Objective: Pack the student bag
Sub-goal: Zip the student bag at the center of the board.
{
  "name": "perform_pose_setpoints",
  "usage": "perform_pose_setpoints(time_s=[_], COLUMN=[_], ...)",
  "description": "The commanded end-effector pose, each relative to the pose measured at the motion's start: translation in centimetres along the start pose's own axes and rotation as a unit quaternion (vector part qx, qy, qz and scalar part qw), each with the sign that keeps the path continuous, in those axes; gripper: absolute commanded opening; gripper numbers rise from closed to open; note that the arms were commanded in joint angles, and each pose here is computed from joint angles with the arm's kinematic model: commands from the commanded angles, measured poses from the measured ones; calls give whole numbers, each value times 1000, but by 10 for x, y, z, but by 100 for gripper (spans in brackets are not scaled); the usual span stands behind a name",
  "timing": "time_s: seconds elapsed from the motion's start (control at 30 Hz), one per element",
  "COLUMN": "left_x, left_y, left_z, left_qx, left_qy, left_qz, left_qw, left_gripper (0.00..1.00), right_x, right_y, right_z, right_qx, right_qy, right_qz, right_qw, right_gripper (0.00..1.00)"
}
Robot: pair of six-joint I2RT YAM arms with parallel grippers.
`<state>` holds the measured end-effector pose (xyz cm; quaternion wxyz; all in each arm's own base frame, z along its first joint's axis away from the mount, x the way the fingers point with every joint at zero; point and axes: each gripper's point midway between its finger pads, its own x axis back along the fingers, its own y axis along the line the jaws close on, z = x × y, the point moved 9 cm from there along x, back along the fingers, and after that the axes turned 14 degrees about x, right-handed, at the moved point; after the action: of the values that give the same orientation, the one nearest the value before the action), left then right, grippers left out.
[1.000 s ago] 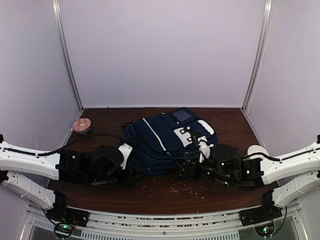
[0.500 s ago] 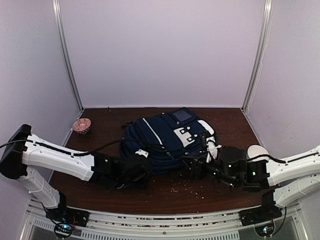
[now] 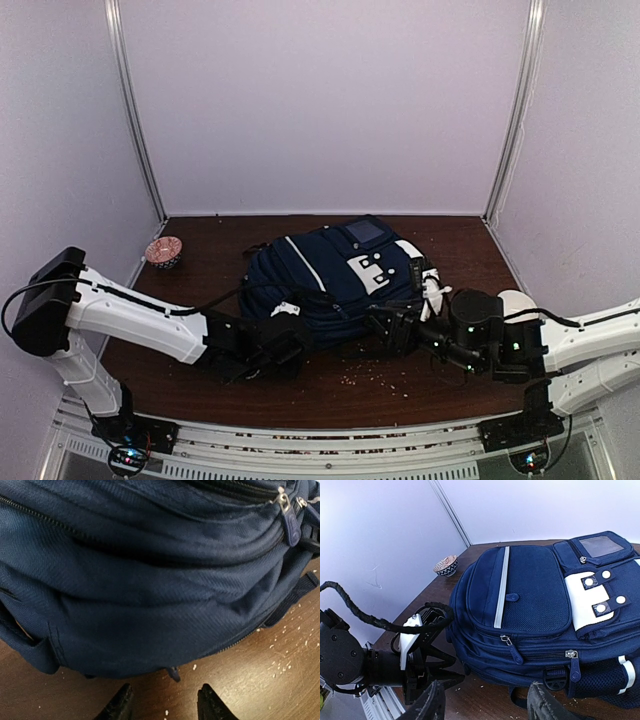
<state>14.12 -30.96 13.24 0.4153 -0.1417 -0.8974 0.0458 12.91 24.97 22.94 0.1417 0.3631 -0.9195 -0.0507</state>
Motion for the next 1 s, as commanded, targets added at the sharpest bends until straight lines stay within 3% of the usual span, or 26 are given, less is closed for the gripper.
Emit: perform_pose_setpoints(time_s=[0.0,0.47,0.73,0.97], left_x=[-1,-20,-27,-24], left_y=[-6,2,7,8], left_z=[-9,-3,0,-1], left_qx=[25,26,37,34], left_qy=[-37,-26,-23,-30], left_qz=[33,12,21,39], left_qw=[998,999,999,998], left_gripper=[73,46,38,21], right_x=[3,7,8,7], right_y=[-4,-6,-7,-6], right_z=[2,2,2,2], right_qx=[-7,-7,-6,-5], right_qy=[-3,-6,-5,-4], right_qz=[6,8,9,10], right_qw=[1000,1000,1000,1000], right_gripper=[56,56,56,56])
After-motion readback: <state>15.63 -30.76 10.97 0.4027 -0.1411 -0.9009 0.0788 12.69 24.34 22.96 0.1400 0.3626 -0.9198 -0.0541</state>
